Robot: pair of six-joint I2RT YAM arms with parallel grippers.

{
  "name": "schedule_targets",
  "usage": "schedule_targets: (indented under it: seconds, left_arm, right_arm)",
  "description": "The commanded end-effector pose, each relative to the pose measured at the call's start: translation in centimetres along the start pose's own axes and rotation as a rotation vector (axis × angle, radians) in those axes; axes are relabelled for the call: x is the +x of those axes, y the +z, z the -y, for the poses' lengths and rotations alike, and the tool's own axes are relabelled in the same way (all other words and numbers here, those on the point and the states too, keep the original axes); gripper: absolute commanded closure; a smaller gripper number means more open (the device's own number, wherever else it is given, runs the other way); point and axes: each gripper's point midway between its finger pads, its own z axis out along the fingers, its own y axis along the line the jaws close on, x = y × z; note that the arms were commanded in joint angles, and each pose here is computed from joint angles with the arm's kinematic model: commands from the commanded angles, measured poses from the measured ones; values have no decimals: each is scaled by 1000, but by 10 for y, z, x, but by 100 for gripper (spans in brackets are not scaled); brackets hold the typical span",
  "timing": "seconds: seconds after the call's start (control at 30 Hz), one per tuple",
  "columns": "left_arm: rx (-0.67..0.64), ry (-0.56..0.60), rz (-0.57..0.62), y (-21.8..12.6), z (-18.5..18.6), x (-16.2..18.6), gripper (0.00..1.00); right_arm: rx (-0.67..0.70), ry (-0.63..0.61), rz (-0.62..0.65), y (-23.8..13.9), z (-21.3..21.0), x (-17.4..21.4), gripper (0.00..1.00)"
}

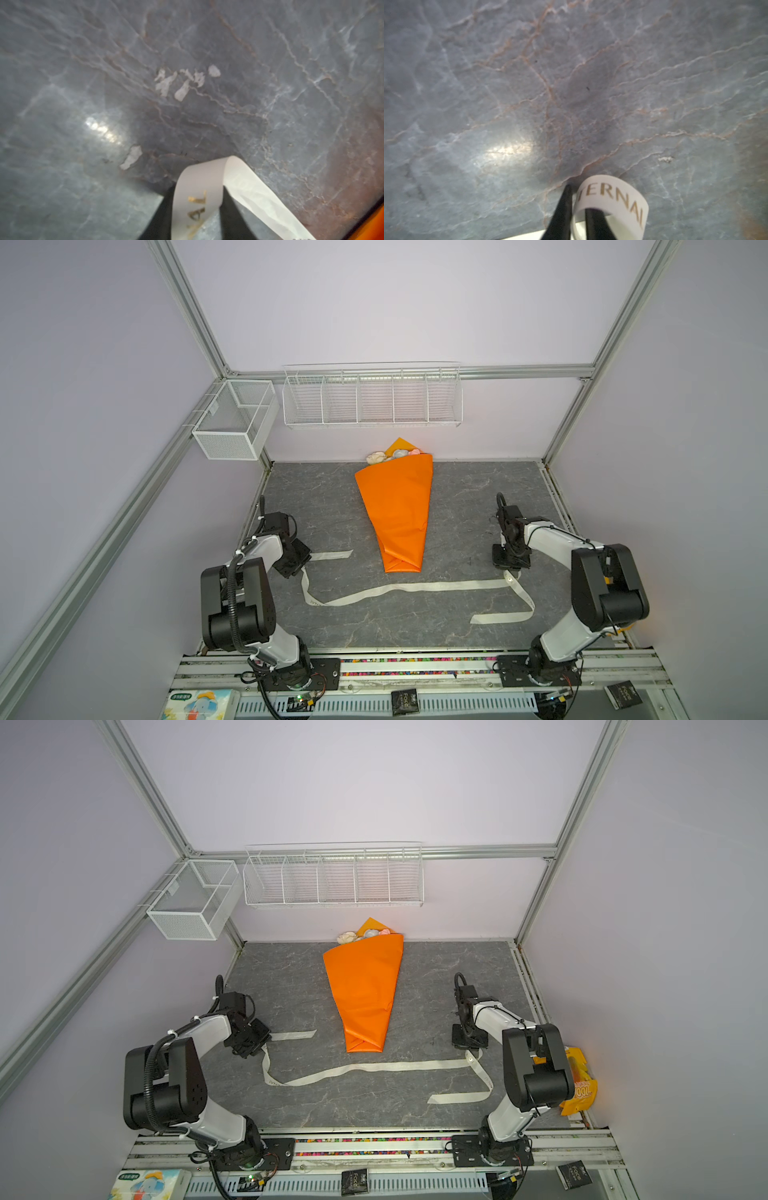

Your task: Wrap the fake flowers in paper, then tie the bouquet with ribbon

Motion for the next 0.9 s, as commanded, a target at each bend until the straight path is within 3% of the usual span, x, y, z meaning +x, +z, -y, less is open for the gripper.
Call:
schedule_targets:
  seconds: [0.0,0.07,0.27,0.4,0.5,0.6,0.67,0.77,0.87]
  left_arm:
    - [16,15,-34,5,1,6,89]
    - [26,32,-22,-1,7,2,100]
    - [-4,25,107,-40,9,-31,100]
    - [10,-135,209,-74,-24,-71,100]
    - [23,-217,228,-85,-44,-88,100]
    - [34,-256,202,-84,-51,-88,100]
    - [72,-258,179,-78,-47,-81,100]
    - [164,-267,103,-62,-37,-62,100]
    - [211,-290,31,-47,-34,-39,100]
  right_arm:
    - [-5,3,94,-32,4,-18,90]
    - [-26,10,157,-57,4,-30,93]
    - [-23,103,286,-115,41,-58,93]
    - [48,171,325,-136,86,-74,93]
    - [65,88,322,-141,95,-84,92]
    - [264,60,216,-140,127,-82,90]
    - [330,59,223,-142,137,-92,89]
    - [294,39,263,-137,127,-108,88]
    - [245,-22,199,-116,111,-103,88]
